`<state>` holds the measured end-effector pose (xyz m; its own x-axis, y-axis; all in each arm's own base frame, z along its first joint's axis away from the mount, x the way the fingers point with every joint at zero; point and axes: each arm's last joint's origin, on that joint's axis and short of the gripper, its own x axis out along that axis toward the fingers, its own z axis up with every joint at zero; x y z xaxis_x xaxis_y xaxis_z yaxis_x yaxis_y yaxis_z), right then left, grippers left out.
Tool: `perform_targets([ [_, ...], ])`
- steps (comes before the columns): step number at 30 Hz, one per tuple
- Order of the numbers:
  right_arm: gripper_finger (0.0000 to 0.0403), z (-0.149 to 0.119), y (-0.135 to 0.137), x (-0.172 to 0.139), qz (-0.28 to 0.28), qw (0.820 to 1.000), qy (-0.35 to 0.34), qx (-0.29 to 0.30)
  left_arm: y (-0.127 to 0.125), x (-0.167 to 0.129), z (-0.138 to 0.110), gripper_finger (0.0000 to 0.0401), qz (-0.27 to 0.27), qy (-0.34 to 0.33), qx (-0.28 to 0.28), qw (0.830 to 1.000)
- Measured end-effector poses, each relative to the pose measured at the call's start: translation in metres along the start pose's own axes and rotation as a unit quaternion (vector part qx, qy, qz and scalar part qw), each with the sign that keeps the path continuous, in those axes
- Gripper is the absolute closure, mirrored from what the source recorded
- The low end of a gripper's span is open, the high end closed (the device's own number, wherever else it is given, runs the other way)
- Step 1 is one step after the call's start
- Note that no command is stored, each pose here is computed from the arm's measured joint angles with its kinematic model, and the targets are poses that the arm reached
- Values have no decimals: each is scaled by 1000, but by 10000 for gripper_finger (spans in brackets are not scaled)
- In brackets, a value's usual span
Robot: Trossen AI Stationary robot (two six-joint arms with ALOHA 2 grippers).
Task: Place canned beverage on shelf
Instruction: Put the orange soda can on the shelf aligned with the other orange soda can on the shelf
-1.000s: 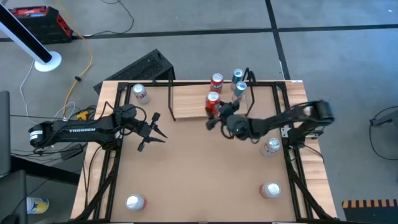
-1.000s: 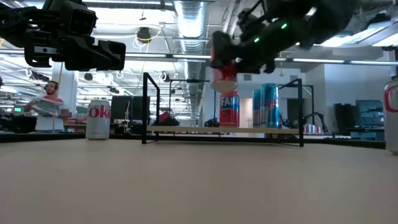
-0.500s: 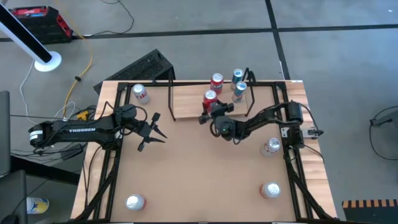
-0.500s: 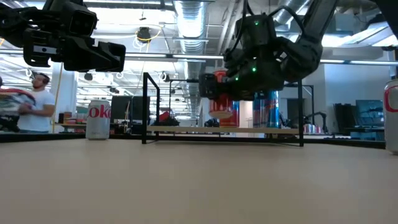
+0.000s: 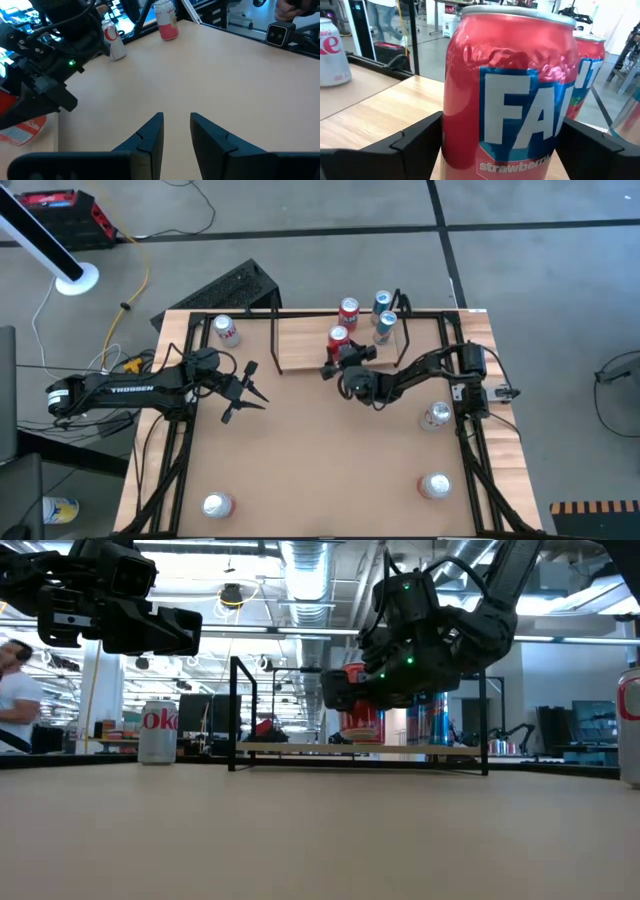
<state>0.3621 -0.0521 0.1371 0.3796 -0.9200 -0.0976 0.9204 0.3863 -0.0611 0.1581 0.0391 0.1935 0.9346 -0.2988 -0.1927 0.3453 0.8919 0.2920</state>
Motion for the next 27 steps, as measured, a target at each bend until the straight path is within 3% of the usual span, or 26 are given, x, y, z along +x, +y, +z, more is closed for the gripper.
perform_targets([
  [11, 5, 4, 2, -3, 21, 1000, 0, -11, 0, 0, 0, 316, 0, 0, -1, 1000],
  [20, 4, 62, -1, -28, 52, 997, -43, -30, 0, 0, 0, 316, 0, -1, 0, 1000],
  [24, 4, 92, -17, -34, 121, 992, -30, -20, 0, 0, 0, 316, 0, -1, 0, 1000],
  [27, 4, 104, -38, -25, 191, 981, 23, 6, 0, 0, 0, 316, -2, -2, 0, 1000],
])
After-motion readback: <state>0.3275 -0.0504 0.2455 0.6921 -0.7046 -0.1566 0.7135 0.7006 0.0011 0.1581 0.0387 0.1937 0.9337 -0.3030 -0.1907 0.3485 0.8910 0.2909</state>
